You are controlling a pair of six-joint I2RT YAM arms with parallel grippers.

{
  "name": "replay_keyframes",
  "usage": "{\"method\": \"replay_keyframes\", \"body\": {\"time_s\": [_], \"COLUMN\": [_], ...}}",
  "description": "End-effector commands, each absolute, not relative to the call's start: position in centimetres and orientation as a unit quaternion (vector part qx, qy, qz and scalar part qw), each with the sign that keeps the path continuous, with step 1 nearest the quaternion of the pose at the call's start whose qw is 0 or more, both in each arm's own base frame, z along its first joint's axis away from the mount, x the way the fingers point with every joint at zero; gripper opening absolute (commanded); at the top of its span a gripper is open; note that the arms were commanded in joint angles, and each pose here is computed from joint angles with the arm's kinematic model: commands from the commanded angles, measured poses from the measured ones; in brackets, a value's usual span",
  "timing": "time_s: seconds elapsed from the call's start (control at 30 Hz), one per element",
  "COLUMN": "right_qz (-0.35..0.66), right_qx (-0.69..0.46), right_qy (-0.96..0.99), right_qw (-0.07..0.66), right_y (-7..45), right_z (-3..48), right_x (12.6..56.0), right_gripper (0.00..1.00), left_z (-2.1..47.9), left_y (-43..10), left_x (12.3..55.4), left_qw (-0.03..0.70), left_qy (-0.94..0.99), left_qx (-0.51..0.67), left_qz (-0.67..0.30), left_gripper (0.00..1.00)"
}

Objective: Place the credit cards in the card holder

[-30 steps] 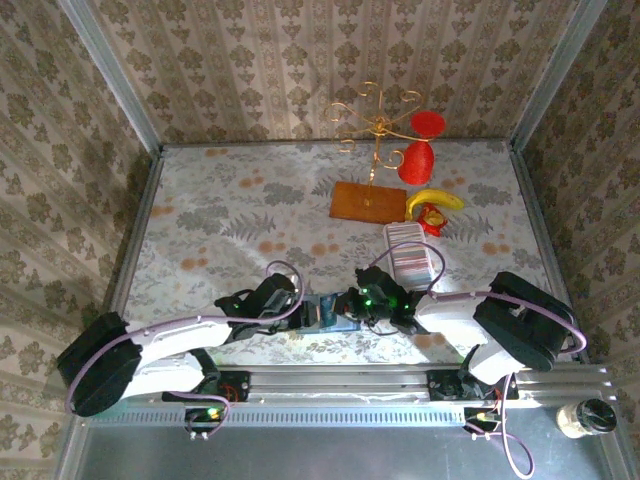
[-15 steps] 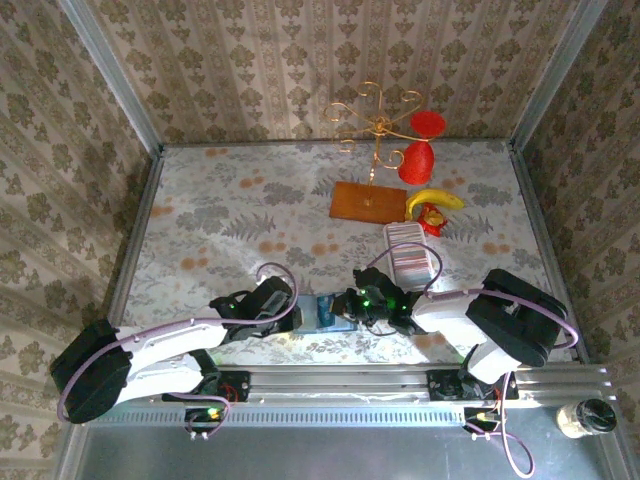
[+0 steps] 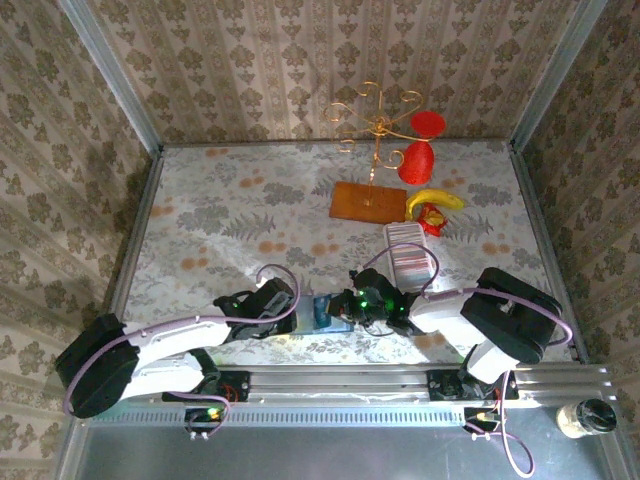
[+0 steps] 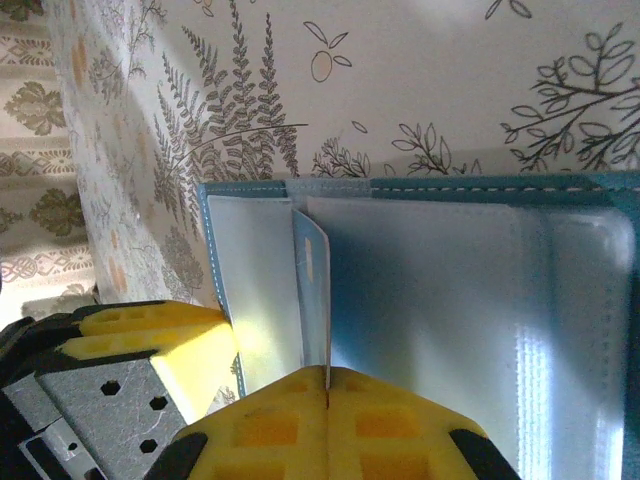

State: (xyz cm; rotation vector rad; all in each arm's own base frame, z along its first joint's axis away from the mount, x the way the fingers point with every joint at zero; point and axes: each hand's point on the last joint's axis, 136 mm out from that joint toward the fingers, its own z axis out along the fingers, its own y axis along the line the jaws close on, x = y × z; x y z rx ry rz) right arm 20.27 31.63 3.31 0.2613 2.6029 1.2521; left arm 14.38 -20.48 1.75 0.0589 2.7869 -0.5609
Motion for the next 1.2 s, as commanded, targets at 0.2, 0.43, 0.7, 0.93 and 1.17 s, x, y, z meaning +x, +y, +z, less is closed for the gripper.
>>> {"method": "replay_keyframes", "body": {"time_s": [0.2,0.43,0.7,0.93,1.17], "right_qz": [0.443,0.418,0.39,0.386,0.427], "right_qx": [0.092,0.075,0.069,0.074,0.08], "right_qy": [0.887,0.901,0.914,0.916,0.897], "right_qw": [0.094,0.086,0.083,0.078,0.081], "right_y": [32.5,32.4,30.9,30.7,31.8], "right_z": [2.3,1.9,1.4,1.0,2.0], "right_x": [19.4,19.0,18.1,17.9,18.2], "right_gripper": [0.0,0.0,0.0,0.0,0.0], "left_z": [1.1,0.8,1.0,0.8,0.9], "left_y": [-20.5,-20.5,-20.4,-20.2,-20.4], "left_x": [14.4,14.2,14.3,14.1,14.0], "left_qw": [0.141,0.136,0.136,0.134,0.133], "left_qy": [0.975,0.977,0.978,0.979,0.98], "left_qx": [0.035,0.038,0.041,0.037,0.039], "left_qz": [-0.169,-0.16,-0.151,-0.147,-0.145], "left_gripper": [0.1,0.08,0.07,0.07,0.07]}}
